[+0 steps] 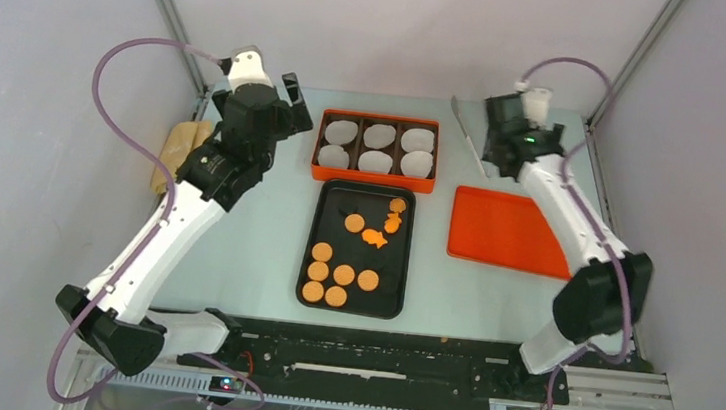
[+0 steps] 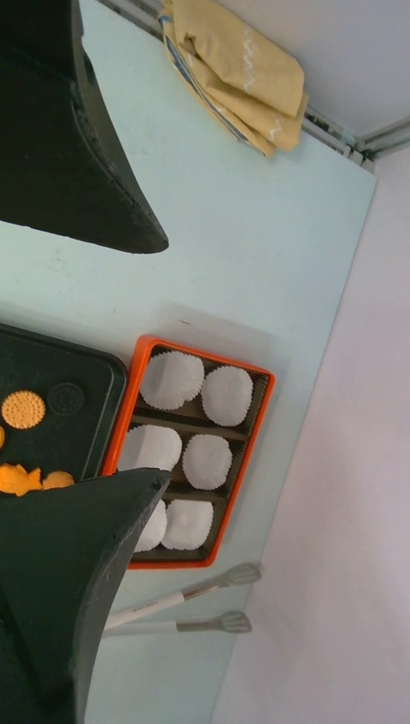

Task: Pack the cookies

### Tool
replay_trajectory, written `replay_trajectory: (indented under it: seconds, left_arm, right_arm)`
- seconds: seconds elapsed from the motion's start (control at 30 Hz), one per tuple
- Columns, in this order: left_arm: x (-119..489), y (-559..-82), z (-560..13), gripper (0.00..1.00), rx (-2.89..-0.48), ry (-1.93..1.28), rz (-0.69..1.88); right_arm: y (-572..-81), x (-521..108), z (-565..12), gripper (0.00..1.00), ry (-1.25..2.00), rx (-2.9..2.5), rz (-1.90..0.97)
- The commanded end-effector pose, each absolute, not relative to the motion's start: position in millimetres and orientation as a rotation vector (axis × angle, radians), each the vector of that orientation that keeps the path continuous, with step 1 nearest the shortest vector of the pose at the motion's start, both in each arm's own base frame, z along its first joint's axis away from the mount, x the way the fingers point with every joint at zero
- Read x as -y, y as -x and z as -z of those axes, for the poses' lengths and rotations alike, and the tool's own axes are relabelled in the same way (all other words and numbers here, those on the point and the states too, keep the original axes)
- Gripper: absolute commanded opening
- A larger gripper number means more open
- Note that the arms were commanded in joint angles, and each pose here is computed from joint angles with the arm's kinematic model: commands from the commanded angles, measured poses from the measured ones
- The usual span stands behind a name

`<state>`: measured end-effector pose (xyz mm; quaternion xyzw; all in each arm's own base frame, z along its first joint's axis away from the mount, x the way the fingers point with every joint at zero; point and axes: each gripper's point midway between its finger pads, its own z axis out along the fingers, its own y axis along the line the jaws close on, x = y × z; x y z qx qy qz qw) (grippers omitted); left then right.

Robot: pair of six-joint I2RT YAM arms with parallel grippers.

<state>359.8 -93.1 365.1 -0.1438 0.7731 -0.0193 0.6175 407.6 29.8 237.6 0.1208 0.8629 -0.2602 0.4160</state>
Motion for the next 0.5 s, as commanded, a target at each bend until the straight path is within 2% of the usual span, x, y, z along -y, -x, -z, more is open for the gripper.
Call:
replay_trajectory:
  seconds: [0.0,0.1,0.2,0.27,0.47]
  left_arm:
    - [97.9,-378.6,-384.5,1.00,-1.721,0.391,0.242]
    - [94.0,-397.6,-368.6,1.00,-1.750,0.447,0.310]
    - [102.3,-412.5,-348.2,1.00,-1.861,0.426,0.398]
    - [104.7,-415.7,-331.9,1.00,-1.953,0.403,0.359]
    - [100.2,-395.4,-301.0,1.00,-1.957,0.411,0.349]
  right_arm:
    - [-418.2,-46.1,-255.4,1.00,-0.359,-2.127,0.010]
    - [-423.4,-26.7,-262.6,1.00,-0.340,-2.067,0.153]
    - [-434.6,-31.6,-243.5,1.00,-0.297,-2.204,0.089]
    - [-444.7,-40.8,-227.9,1.00,-0.267,-2.275,0.052]
    - [-484.3,-57.0,-187.4,1.00,-0.198,-2.363,0.015]
